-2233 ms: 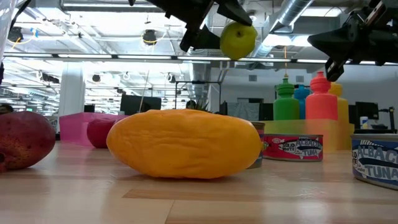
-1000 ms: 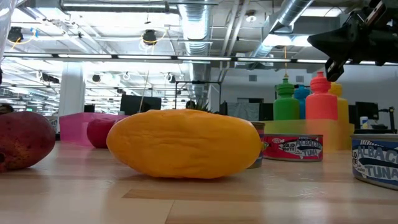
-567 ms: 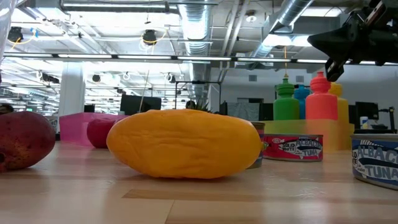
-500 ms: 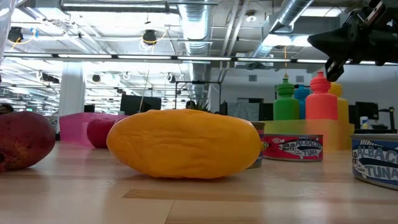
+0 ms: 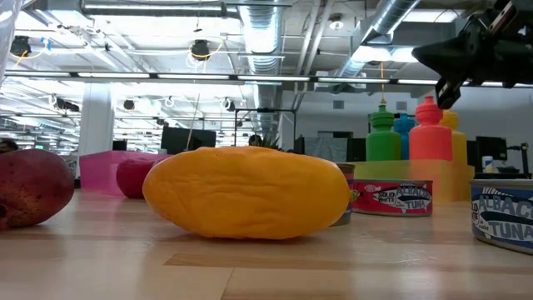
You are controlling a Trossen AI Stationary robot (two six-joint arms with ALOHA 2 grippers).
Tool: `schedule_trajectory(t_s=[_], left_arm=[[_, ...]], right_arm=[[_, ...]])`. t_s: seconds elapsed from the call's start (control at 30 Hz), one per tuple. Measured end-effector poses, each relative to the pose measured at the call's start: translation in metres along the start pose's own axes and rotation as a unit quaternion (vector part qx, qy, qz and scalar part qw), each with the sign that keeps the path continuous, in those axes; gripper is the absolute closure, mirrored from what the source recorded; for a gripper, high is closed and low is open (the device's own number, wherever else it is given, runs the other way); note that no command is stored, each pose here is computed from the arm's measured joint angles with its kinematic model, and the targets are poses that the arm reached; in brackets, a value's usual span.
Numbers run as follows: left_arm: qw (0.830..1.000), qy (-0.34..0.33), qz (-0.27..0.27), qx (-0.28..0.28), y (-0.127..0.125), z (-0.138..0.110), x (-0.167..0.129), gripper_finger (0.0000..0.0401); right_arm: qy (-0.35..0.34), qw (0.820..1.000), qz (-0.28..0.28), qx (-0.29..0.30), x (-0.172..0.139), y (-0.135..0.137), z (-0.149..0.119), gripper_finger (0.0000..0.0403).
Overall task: Pick & Place Food Item
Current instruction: Put the green apple into the transparent bin, then put the blue pink tuna can into the pink bin
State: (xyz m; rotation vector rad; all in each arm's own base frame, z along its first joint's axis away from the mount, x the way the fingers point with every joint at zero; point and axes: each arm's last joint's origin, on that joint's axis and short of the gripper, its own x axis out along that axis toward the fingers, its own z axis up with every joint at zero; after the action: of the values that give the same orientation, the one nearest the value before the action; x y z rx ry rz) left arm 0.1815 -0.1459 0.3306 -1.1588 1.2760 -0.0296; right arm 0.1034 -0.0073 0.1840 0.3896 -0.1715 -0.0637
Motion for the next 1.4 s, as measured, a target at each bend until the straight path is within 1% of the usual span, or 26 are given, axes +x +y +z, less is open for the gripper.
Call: schedule_trajectory(t_s=[0.07,0.17,0.27,0.37,0.5,0.6,0.9,1.07,1.2,1.27,1.33,1.4], left_arm=[[0.999,0.015,0.037,-0.019,0.006,-0.01,0.003,0.0045],[0.993,0.023,0.112,-0.043,0.02,-0.024,0.004,0.0045],[0.986,0.025,0.156,-0.06,0.027,-0.033,0.004,0.0045],[0.982,0.017,0.176,-0.064,0.031,-0.039,0.004,0.0045],[0.981,-0.01,0.184,-0.056,0.033,-0.041,0.004,0.0045],[0.98,-0.017,0.189,-0.061,0.034,-0.041,0.006,0.0045],[0.974,0.026,0.213,-0.073,0.044,-0.041,0.015,0.0045],[0.972,0.033,0.222,-0.07,0.049,-0.041,0.018,0.003],[0.973,0.035,0.217,-0.07,0.05,-0.04,0.022,0.0011],[0.972,0.046,0.217,-0.072,0.051,-0.041,0.023,0.0004],[0.971,0.059,0.219,-0.075,0.052,-0.041,0.023,0.0003],[0.973,0.064,0.207,-0.081,0.049,-0.04,0.024,0.0006]], right_arm=[[-0.001,1.0,0.0,0.0,0.0,0.0,0.0,0.0403],[0.001,1.0,0.0,0.0,0.0,0.0,0.0,0.0403],[0.0,1.0,0.0,0.0,0.0,0.0,0.0,0.0403],[0.0,1.0,0.0,0.0,0.0,0.0,0.0,0.0403],[0.0,1.0,0.0,0.0,0.0,0.0,0.0,0.0403],[0.001,1.0,0.0,0.0,0.0,0.0,0.0,0.0403],[0.001,1.0,0.0,0.0,0.0,0.0,0.0,0.0403],[0.001,1.0,0.0,0.0,0.0,0.0,0.0,0.0403],[0.001,1.0,0.0,0.0,0.0,0.0,0.0,0.0403],[0.001,1.0,0.0,0.0,0.0,0.0,0.0,0.0403],[0.001,1.0,0.0,0.0,0.0,0.0,0.0,0.0403],[0.001,1.0,0.0,0.0,0.0,0.0,0.0,0.0403]])
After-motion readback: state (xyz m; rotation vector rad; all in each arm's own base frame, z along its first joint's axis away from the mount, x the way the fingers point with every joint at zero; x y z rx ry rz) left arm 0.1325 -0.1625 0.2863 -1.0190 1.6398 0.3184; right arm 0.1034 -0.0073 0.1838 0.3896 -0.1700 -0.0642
